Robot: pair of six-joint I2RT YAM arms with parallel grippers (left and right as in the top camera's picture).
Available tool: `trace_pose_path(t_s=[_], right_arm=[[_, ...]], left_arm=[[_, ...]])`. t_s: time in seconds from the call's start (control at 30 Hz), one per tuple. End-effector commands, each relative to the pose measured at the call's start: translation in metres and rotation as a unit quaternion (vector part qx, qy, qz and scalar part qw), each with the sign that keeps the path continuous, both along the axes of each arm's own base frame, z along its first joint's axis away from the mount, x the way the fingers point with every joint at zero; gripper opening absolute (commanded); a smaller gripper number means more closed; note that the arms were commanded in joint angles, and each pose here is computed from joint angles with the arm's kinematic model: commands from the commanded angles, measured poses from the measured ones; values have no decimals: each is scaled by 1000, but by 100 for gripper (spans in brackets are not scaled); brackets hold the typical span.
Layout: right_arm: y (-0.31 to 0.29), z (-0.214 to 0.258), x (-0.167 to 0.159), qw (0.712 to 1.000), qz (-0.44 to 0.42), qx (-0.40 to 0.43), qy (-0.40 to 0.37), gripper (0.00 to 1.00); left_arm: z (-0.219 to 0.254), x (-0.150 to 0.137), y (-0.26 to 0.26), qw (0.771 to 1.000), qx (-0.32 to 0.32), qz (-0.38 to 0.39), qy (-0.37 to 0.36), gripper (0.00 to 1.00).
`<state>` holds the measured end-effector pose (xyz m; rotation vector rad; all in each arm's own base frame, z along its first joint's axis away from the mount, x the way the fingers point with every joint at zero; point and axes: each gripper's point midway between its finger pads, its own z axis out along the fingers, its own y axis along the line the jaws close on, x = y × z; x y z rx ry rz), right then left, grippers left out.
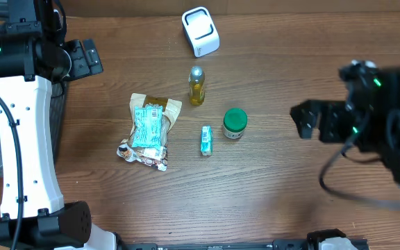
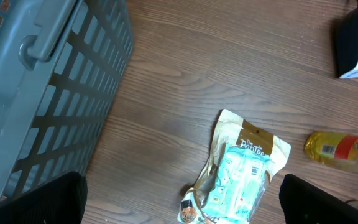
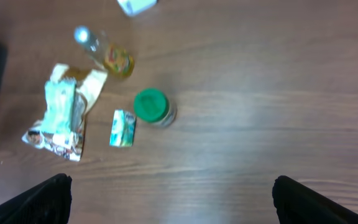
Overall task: Scan the item barcode
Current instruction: 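Reach the right gripper forward and down onto the green-lidded jar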
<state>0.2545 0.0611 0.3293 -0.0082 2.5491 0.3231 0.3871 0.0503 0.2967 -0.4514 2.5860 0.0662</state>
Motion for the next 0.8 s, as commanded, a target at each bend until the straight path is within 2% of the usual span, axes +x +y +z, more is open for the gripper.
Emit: trace_pose_path(t_s=[0.0,0.23,0.3,0.47,0.63,0.77], right_arm=[[15,-10,14,999,21,32,34,100],[49,-51,40,984,61,102,135,100],[52,-66,46,980,56,100,163,100],[50,-108,59,970,-29,64,233,100],[59,-147,72,962,-90,-7,259,100],[74,-168,77,959,-94,-35,267,100]], left_arm=[[-1,1,1,1000,3,-1,2,100],[-1,1,1,1000,3,-1,2,100],[-1,1,1,1000,3,-1,2,100],[-1,1,1,1000,3,-1,2,99],[-1,1,1,1000,3,-1,2,100],[-1,1,1,1000,3,-1,2,100]])
